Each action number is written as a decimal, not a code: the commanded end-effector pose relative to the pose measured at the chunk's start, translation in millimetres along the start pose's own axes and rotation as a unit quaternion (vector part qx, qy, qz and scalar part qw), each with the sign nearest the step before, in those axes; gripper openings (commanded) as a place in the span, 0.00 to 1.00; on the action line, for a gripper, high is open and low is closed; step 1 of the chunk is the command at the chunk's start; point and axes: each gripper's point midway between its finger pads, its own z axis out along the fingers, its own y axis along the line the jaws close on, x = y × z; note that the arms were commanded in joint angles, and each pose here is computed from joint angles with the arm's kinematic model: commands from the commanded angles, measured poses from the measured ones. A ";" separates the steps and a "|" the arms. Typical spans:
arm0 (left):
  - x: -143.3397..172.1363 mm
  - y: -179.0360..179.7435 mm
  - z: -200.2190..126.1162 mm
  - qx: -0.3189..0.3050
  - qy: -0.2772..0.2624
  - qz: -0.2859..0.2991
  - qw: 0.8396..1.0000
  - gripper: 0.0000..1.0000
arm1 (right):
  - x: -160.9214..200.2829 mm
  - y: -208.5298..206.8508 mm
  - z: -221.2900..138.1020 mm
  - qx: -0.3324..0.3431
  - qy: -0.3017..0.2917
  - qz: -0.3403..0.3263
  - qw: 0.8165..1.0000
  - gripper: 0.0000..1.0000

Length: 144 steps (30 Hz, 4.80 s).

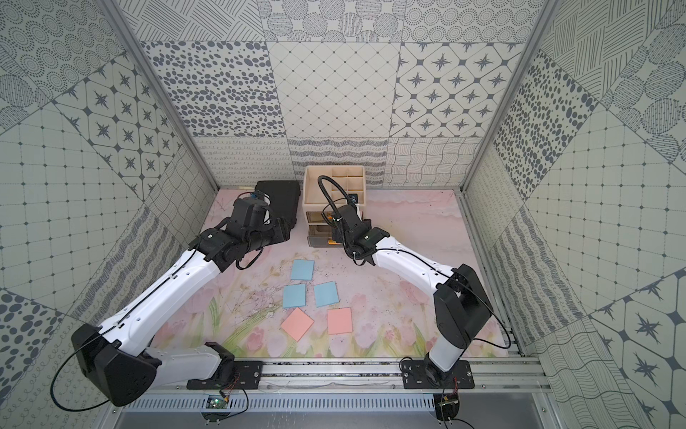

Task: Please put the sticky notes in the drawer by color
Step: Place the sticky notes in the drawer, then pick up the sticky notes from the center of the board.

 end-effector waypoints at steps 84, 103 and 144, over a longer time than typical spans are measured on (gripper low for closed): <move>17.0 27.6 -30.7 -0.019 -0.019 -0.012 1.000 0.61 | 294.7 49.7 -93.9 -0.041 0.450 -0.049 0.891 0.99; 17.2 30.3 -31.5 -0.022 -0.025 -0.008 0.999 0.62 | 309.9 39.4 -88.3 0.018 0.465 -0.055 0.883 0.80; 11.0 38.3 -42.6 -0.036 -0.047 -0.021 0.998 0.62 | 39.3 45.9 -103.8 -0.038 0.202 -0.059 0.977 0.68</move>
